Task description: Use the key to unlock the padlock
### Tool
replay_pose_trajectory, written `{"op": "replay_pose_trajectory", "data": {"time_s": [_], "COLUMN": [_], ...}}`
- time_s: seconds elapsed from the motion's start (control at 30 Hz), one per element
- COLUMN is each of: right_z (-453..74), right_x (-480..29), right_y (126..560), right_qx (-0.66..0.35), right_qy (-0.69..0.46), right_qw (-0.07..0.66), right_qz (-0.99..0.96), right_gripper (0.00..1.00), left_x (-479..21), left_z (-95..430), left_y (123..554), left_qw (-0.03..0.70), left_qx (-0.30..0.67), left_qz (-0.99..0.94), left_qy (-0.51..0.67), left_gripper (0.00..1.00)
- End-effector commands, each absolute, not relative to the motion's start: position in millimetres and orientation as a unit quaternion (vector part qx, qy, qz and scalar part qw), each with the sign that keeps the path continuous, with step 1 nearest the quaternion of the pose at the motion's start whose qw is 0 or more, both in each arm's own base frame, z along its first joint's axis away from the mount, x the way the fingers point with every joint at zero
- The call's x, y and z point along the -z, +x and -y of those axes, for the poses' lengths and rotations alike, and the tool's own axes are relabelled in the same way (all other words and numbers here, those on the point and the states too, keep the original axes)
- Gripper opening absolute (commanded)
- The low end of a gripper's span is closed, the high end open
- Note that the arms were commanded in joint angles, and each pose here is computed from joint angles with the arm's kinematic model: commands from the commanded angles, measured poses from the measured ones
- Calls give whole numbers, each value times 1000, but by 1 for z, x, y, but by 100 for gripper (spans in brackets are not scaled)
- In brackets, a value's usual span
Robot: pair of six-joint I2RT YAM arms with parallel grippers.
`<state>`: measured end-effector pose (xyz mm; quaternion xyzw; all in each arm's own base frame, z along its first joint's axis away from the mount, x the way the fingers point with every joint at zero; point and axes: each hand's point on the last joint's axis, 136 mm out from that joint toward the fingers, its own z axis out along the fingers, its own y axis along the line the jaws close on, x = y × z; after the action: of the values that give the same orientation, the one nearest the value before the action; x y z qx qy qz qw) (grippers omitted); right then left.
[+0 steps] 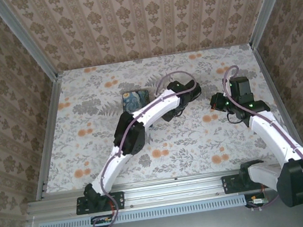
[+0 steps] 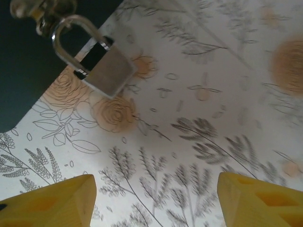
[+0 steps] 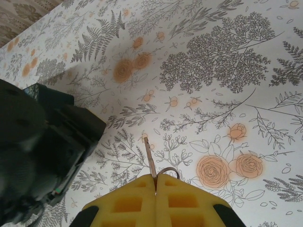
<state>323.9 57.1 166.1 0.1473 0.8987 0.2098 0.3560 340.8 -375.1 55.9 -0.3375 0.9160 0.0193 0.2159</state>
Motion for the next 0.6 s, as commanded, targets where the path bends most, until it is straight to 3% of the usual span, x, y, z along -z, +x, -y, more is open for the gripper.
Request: {"op": "replay_pose_trajectory", "data": {"time_s": [0.0,0.13,0.57], "right_z": [-51,-57,-69], "right_x": [-167,-162,-152], "right_y": [329,333,338], "right_qx": [-206,-223,-255], "right_qy": [150,145,132], "right_qw": [358,348,329], "right_qz": [-898,-899,-900], "right_gripper": [0,0,0], "left_x": [-63,-55,-24], "left_z": [354,331,311], "left_y": [348,357,391], "left_qw": [234,243,274], "left_qx": [-41,-75,-50], "left_qz": [-882,-864,-841], "left_qy": [-408,-434,-464], "left_gripper": [68,70,72]}}
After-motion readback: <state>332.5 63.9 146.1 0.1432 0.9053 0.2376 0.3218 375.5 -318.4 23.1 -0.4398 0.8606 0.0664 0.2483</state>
